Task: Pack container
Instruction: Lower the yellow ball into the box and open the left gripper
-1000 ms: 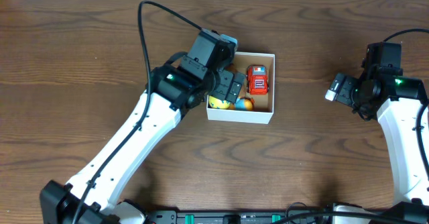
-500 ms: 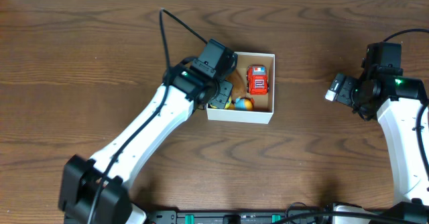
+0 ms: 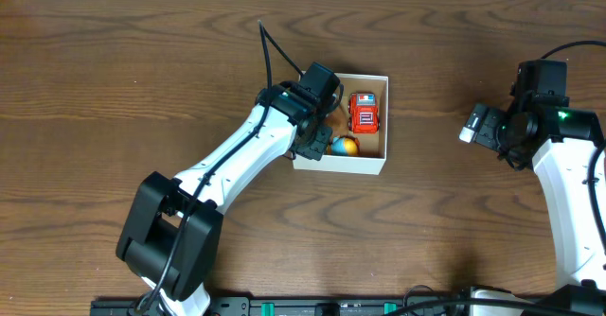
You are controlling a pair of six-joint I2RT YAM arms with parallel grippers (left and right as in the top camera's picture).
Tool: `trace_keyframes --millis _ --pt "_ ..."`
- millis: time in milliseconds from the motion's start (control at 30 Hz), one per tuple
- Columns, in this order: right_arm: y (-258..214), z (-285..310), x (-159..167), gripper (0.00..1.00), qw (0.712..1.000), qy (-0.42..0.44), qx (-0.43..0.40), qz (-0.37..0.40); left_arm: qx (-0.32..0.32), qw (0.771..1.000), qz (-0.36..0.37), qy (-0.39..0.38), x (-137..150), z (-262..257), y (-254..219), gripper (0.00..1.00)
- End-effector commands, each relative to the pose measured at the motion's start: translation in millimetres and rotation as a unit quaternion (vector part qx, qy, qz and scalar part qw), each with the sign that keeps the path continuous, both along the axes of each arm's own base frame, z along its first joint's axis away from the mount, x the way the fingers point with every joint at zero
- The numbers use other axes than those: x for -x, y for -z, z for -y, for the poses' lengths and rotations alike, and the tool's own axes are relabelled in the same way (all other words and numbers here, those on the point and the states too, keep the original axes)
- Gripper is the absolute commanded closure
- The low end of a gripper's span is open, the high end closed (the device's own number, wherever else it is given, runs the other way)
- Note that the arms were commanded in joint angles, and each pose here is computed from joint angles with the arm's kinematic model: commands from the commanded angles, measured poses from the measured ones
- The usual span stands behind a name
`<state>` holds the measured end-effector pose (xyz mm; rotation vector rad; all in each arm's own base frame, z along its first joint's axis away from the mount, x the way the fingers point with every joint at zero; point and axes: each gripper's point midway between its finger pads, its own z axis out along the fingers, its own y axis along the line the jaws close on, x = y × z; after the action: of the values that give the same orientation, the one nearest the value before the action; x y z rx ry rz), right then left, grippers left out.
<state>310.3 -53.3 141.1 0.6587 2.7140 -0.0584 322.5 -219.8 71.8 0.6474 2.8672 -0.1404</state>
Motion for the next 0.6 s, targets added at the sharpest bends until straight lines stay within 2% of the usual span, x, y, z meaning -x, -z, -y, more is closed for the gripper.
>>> trace_keyframes --millis 0,133,167,267,333,433,567 --pt "2 1 1 0.01 1.000 -0.003 0.001 -0.004 -0.018 0.999 -0.025 -0.008 6 -8 15 0.77" --pt "2 1 1 0.01 1.000 -0.003 0.001 -0.004 0.018 0.999 0.029 -0.008 -6 0 -35 0.77" --pt "2 1 1 0.01 1.000 -0.003 0.001 -0.004 0.030 0.998 0.048 -0.008 -8 1 -51 0.73" --pt "2 1 1 0.01 1.000 -0.004 0.002 -0.004 0.037 0.993 0.111 -0.018 -12 -9 -98 0.52" --pt "2 1 1 0.01 1.000 -0.007 0.002 -0.005 0.029 0.986 0.162 -0.038 -13 -28 -131 0.02" --pt "2 1 1 0.01 1.000 -0.007 0.002 -0.004 0.037 0.979 0.192 -0.064 -10 -52 -159 0.02" --pt "2 1 1 0.01 1.000 -0.007 0.003 -0.004 0.040 0.969 0.199 -0.144 -8 -100 -176 0.02"
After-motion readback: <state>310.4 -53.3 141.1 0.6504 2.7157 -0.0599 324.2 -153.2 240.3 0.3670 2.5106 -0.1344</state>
